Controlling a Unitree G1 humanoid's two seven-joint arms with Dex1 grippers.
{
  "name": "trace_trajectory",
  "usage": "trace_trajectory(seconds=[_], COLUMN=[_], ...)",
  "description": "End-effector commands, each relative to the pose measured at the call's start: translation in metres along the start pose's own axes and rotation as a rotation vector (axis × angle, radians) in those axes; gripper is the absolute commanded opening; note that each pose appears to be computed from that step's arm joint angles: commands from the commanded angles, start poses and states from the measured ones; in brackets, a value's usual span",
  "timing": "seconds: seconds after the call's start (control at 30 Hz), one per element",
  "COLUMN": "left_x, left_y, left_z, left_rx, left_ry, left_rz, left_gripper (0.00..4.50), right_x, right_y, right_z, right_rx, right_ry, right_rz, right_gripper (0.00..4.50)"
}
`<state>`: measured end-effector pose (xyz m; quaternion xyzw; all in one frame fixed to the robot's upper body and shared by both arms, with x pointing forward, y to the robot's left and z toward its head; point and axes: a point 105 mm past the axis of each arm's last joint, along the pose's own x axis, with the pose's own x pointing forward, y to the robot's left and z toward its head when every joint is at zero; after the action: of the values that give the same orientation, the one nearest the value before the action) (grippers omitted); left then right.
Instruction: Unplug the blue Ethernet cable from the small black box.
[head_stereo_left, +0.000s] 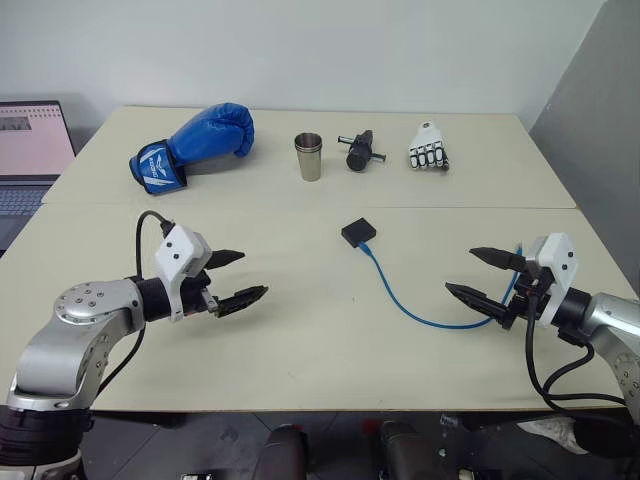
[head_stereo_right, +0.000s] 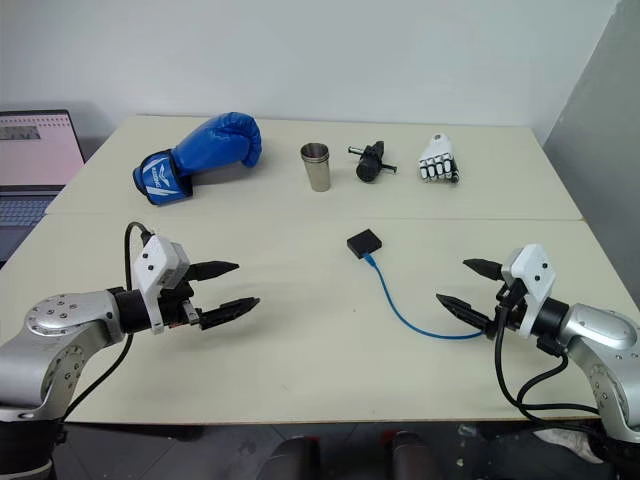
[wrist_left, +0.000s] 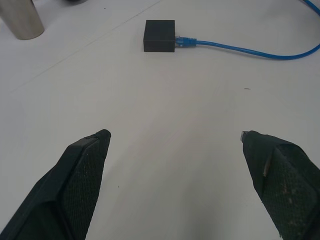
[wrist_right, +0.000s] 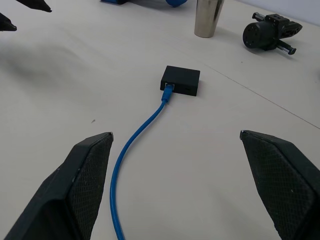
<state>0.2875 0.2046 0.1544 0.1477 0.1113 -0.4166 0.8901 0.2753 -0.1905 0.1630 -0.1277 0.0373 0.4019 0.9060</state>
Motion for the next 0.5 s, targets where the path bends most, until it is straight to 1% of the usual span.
trace_trajectory(seconds=[0.03, 0.5], left_x=[-0.0021, -0.0027], left_y=[-0.0046, -0.0031], left_z=[0.0095, 0.0068], left_rx=[0.05, 0.061], left_ry=[-0.024, -0.019], left_rz=[-0.02, -0.007], left_gripper=[4.46, 4.46], right_x=[-0.004, 0.0052], right_y=[-0.003, 0.0022], right_z=[0.0102, 0.0093], right_rx=[-0.049, -0.041], right_ry=[-0.02, -0.02], right_rz=[-0.007, 0.011], right_gripper=[4.31, 4.31])
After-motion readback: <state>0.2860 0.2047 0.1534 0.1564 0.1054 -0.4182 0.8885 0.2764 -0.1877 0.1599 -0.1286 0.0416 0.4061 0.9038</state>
